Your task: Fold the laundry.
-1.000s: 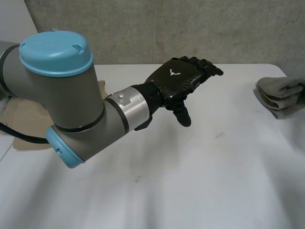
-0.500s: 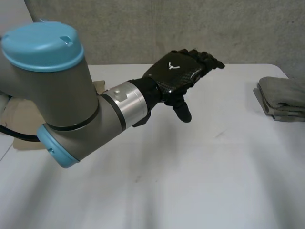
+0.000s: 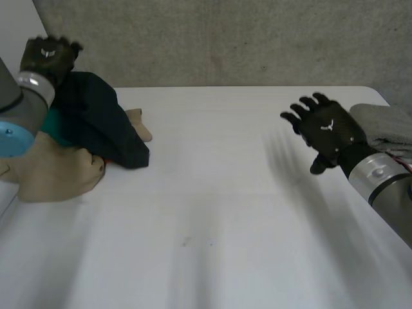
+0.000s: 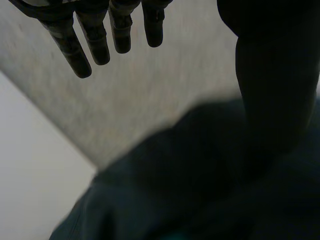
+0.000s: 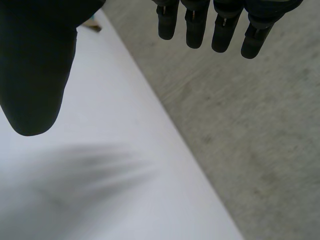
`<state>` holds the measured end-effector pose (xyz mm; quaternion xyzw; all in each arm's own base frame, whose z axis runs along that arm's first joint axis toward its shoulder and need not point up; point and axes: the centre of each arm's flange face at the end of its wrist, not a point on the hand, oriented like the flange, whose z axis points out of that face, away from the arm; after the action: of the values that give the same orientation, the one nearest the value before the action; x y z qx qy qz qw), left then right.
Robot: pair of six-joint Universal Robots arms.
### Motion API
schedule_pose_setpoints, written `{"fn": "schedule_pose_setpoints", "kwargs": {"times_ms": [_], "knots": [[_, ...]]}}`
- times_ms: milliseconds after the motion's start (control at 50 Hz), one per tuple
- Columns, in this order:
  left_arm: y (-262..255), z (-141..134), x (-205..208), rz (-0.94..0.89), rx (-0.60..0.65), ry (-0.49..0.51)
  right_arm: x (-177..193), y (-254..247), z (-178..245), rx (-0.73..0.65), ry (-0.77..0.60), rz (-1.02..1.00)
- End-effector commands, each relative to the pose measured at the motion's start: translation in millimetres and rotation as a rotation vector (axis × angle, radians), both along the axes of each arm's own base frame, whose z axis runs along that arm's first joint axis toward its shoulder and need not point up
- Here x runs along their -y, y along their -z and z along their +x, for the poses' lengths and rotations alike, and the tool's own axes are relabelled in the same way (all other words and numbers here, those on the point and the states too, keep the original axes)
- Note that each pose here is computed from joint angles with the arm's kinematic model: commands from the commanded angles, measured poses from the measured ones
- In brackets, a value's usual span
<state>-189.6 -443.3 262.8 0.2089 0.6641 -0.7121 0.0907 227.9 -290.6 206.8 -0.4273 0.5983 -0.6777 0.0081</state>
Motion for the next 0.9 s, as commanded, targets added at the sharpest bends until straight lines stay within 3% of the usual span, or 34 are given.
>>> {"fn": "schedule_pose_setpoints", "kwargs": {"times_ms": [20, 100, 240, 320, 400, 500, 580, 720, 840, 900], "knots": [[69.9, 19.1, 48.5, -0.016, 0.166, -0.038, -5.0, 13.5, -5.8, -0.030, 0.024, 0.070], [80.7, 20.7, 58.3, -0.052, 0.153, -0.008, -9.6, 20.0, -6.7, -0.036, 0.025, 0.092], [71.1, 1.6, 56.6, -0.104, 0.016, 0.066, -15.3, 26.6, -9.2, -0.041, 0.029, 0.119], [38.9, -14.5, 46.5, -0.188, -0.043, 0.074, -12.8, 25.7, -14.9, -0.039, 0.049, 0.118], [-27.4, -33.5, 16.4, -0.315, -0.128, 0.135, -8.3, 19.2, -21.3, -0.035, 0.076, 0.096], [-94.4, -80.7, -43.8, -0.410, -0.344, 0.330, -2.2, 6.3, -28.7, -0.016, 0.128, 0.053], [-109.9, -114.7, -86.1, -0.377, -0.445, 0.491, -0.5, -6.5, -33.1, 0.001, 0.174, 0.007], [-54.6, -179.3, -148.3, -0.157, -0.449, 0.664, 5.6, -26.7, -50.5, 0.070, 0.277, -0.030], [20.9, -209.4, -171.5, 0.067, -0.370, 0.701, 13.7, -29.5, -66.3, 0.113, 0.325, -0.016], [62.8, -213.6, -179.6, 0.188, -0.260, 0.684, 15.2, -29.3, -69.7, 0.117, 0.338, -0.011]]}}
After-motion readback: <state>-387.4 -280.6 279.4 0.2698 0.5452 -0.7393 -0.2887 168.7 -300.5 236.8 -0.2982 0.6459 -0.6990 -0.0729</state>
